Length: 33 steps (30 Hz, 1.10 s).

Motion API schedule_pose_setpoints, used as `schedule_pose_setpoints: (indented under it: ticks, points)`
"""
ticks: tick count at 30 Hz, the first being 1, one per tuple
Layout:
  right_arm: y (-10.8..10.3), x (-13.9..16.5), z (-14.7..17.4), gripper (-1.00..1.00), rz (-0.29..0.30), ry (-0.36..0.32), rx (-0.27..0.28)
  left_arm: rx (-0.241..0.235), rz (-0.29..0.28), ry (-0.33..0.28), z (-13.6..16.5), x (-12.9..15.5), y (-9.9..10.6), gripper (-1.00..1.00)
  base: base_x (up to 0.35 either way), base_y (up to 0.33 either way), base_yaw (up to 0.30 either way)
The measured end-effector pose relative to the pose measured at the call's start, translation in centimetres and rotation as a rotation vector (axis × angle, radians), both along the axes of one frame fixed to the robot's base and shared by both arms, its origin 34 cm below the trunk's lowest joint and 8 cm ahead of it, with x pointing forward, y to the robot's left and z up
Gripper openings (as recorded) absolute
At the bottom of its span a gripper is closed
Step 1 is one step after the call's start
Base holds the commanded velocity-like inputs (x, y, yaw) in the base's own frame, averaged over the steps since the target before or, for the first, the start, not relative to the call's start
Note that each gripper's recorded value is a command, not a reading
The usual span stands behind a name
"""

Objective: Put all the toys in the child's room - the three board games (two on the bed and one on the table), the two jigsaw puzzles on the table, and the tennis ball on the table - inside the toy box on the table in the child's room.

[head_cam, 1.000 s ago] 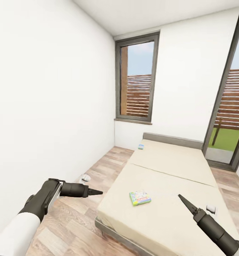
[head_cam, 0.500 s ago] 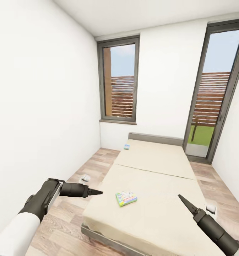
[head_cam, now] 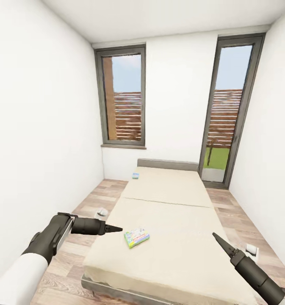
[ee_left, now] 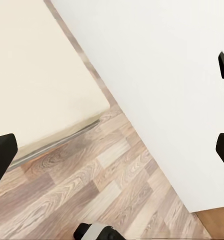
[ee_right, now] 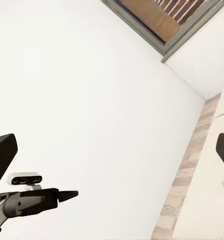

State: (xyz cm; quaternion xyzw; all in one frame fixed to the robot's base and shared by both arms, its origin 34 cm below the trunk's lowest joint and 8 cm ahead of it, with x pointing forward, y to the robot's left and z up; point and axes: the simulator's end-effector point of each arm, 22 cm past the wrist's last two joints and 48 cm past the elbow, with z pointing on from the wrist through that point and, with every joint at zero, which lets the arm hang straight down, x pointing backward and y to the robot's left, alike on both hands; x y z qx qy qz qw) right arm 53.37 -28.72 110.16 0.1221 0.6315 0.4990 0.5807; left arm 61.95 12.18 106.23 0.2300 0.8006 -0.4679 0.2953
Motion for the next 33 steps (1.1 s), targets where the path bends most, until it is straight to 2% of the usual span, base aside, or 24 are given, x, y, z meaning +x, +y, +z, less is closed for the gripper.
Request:
schedule_pose_setpoints:
  ticks: [10, 17, 23, 25, 28, 30, 31, 32, 33]
  points:
    - [0.0, -0.1, 0.1, 1.00, -0.001, -0.003, 0.002, -0.002, 0.000, -0.005, 0.3, 0.0, 0.0, 1.00, 0.021, 0.205, -0.269]
    - [0.0, -0.1, 0.2, 1.00, -0.002, -0.005, -0.001, -0.001, 0.004, -0.006, 0.4, 0.0, 0.2, 1.00, 0.164, 0.213, -0.055]
    - [0.0, 0.0, -0.1, 1.00, -0.004, 0.002, -0.010, 0.008, 0.019, -0.006, 0.2, 0.2, 0.7, 1.00, 0.185, 0.058, -0.003]
    - [0.0, 0.0, -0.1, 1.00, -0.005, 0.004, -0.012, 0.021, 0.044, -0.008, 0.0, 0.7, 1.6, 1.00, 0.135, 0.012, -0.001]
    - [0.0, 0.1, -0.2, 1.00, -0.008, 0.006, -0.015, 0.057, 0.130, -0.017, -0.4, 2.2, 4.2, 1.00, 0.115, 0.005, 0.000]
    - [-0.1, 0.2, -0.4, 1.00, -0.016, 0.011, -0.020, 0.092, 0.205, -0.026, -0.8, 3.5, 6.0, 1.00, 0.105, 0.002, 0.000]
    - [-0.3, 0.3, -0.7, 1.00, -0.026, 0.023, -0.026, 0.125, 0.267, -0.029, -1.2, 4.5, 7.4, 1.00, 0.103, 0.001, 0.000]
    - [-0.4, 0.4, -0.9, 1.00, -0.033, 0.031, -0.029, 0.144, 0.301, -0.030, -1.5, 5.0, 8.1, 1.00, 0.101, 0.001, 0.000]
    - [-0.7, 0.6, -1.4, 1.00, -0.049, 0.051, -0.037, 0.186, 0.366, -0.032, -2.1, 5.9, 9.6, 1.00, 0.100, 0.001, 0.000]
